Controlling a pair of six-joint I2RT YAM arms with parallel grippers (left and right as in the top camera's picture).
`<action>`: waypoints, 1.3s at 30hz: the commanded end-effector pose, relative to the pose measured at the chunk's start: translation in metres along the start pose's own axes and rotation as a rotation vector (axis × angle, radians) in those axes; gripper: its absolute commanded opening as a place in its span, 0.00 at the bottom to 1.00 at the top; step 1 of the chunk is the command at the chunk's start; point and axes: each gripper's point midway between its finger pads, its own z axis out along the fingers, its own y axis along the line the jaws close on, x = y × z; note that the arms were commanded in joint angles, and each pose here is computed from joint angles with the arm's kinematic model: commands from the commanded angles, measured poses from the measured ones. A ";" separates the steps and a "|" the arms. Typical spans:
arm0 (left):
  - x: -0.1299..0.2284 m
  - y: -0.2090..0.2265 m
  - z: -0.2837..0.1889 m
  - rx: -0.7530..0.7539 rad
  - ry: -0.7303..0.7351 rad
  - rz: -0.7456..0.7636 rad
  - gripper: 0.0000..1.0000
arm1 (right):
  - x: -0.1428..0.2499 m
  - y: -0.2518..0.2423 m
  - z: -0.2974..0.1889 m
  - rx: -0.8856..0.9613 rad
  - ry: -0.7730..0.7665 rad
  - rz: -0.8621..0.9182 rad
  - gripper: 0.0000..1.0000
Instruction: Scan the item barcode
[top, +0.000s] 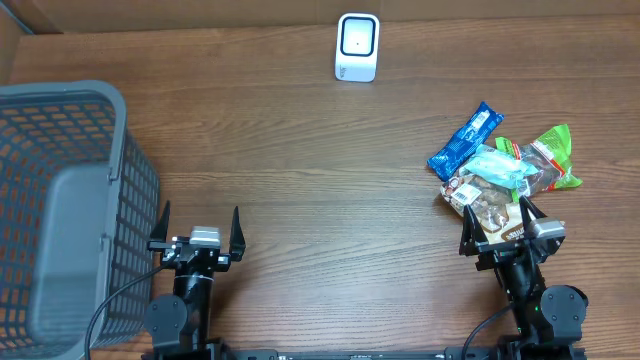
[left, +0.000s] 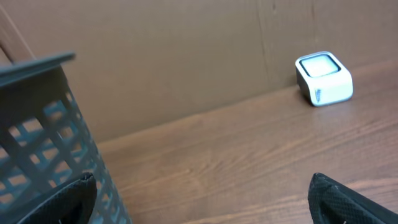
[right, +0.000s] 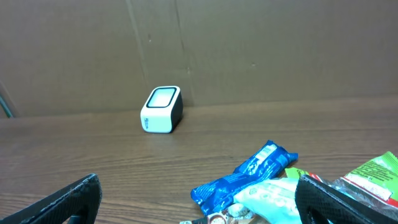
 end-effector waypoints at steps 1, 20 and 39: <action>0.023 -0.011 0.000 0.037 0.047 0.033 1.00 | 0.002 0.000 0.000 -0.001 -0.002 0.002 1.00; 0.025 -0.012 0.000 0.040 0.058 0.005 0.99 | 0.002 0.000 0.000 -0.001 -0.002 0.002 1.00; 0.025 -0.012 0.000 0.040 0.058 0.005 0.99 | 0.002 0.000 0.000 0.000 -0.002 0.002 1.00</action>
